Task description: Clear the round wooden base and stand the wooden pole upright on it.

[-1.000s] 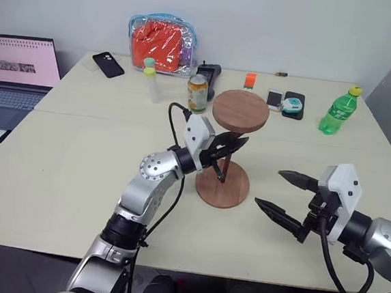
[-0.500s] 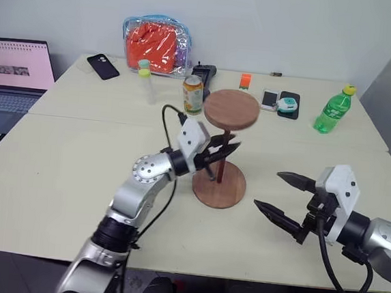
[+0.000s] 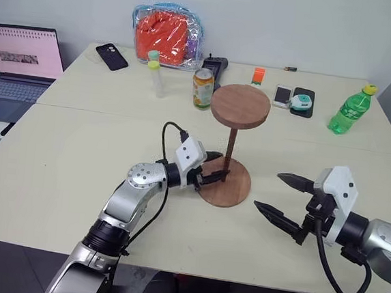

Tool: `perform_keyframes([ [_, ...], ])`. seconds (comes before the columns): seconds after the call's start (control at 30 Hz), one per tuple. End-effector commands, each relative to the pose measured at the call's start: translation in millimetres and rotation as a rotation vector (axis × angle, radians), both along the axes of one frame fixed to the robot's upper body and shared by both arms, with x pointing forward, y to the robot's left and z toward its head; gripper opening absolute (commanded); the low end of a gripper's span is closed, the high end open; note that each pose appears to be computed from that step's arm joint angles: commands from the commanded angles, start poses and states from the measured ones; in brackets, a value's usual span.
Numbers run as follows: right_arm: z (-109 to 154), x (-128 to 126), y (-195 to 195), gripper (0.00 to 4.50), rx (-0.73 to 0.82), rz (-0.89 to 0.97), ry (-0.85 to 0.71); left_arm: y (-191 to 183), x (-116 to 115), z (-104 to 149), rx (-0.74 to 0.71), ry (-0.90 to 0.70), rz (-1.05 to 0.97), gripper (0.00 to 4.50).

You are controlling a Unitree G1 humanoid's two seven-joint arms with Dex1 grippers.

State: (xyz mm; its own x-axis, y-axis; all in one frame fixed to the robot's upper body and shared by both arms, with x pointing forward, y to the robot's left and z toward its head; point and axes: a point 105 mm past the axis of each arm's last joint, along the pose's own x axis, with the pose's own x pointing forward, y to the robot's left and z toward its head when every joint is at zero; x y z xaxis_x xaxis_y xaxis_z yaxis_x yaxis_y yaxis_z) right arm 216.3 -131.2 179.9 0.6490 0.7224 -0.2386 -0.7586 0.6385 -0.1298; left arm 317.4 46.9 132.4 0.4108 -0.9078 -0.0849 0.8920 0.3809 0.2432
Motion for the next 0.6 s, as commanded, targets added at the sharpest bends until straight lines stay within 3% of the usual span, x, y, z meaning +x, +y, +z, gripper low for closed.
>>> perform_keyframes([
  [0.03,4,-4,4,4.50,-0.010,0.020,-0.034,2,-6,11,0.042,-0.046,-0.064,2.55],
  [0.23,-1,-2,0,4.50,-0.043,0.035,-0.021,30,0,6,0.229,-0.064,-0.093,2.55],
  [0.4,-3,2,-9,4.50,-0.071,0.057,0.003,67,-4,22,0.374,-0.089,-0.120,2.55],
  [0.6,6,11,-26,4.50,-0.105,0.097,-0.032,106,-4,53,0.361,-0.053,-0.011,2.55],
])
